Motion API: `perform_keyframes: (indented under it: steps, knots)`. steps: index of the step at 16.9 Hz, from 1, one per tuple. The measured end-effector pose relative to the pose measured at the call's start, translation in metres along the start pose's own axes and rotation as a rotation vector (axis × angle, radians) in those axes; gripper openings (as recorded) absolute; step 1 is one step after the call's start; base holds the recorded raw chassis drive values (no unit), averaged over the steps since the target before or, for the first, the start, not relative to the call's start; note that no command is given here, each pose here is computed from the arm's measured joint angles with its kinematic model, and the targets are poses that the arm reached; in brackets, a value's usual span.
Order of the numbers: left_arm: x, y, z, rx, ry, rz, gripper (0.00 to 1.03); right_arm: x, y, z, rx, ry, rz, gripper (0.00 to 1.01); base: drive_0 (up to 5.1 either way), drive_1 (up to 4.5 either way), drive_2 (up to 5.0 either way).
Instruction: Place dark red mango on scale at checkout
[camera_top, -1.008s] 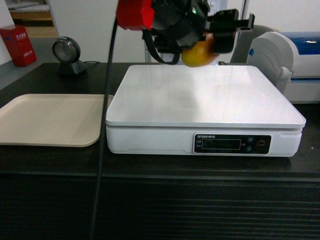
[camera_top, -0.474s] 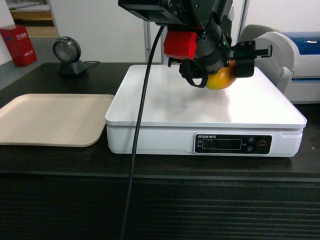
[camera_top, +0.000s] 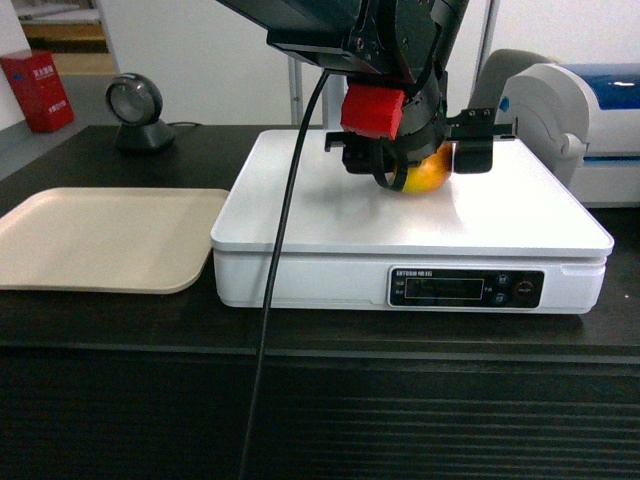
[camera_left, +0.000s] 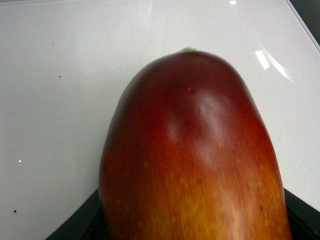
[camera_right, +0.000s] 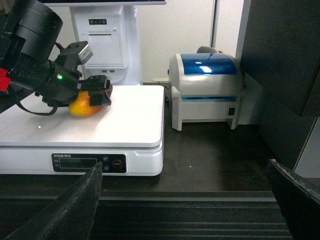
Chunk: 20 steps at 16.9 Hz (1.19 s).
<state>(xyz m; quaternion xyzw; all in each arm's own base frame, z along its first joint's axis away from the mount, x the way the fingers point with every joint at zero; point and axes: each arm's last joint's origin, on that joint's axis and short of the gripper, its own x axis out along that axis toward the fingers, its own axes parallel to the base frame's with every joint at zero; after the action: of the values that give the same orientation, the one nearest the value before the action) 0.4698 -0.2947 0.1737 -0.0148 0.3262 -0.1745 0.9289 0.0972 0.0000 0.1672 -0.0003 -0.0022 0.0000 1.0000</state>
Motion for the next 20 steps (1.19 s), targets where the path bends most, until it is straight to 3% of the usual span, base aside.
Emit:
perform_keyframes:
  steps: [2,3,6,9,13,16,17,20]
  knots:
    - [0.0,0.0,0.001,0.0,-0.008,-0.01,0.96,0.0,0.0,0.0,0.0,0.0,0.0,0.98,0.0,0.0,0.0]
    - [0.0,0.0,0.0,0.003,-0.009,-0.01,1.0,0.0,0.0,0.0,0.0,0.0,0.0,0.98,0.0,0.0,0.0]
    - [-0.006,0.0,0.0,0.009,-0.025,-0.017,0.98,0.0,0.0,0.0,0.0,0.0,0.0,0.98,0.0,0.0,0.0]
    - [-0.025,0.0,0.01,0.027,-0.104,-0.043,0.98,0.0,0.0,0.0,0.0,0.0,0.0,0.98,0.0,0.0,0.0]
    - [-0.072,-0.001,0.031,0.063,-0.252,-0.105,0.98,0.0,0.0,0.0,0.0,0.0,0.0,0.98,0.0,0.0,0.0]
    - [-0.128,0.007,0.047,0.089,-0.402,-0.178,0.98,0.0,0.0,0.0,0.0,0.0,0.0,0.98,0.0,0.0,0.0]
    - [-0.169,0.023,0.049,0.119,-0.507,-0.186,0.98,0.0,0.0,0.0,0.0,0.0,0.0,0.98,0.0,0.0,0.0]
    - [-0.236,0.075,0.036,0.09,-0.622,-0.091,0.98,0.0,0.0,0.0,0.0,0.0,0.0,0.98,0.0,0.0,0.0]
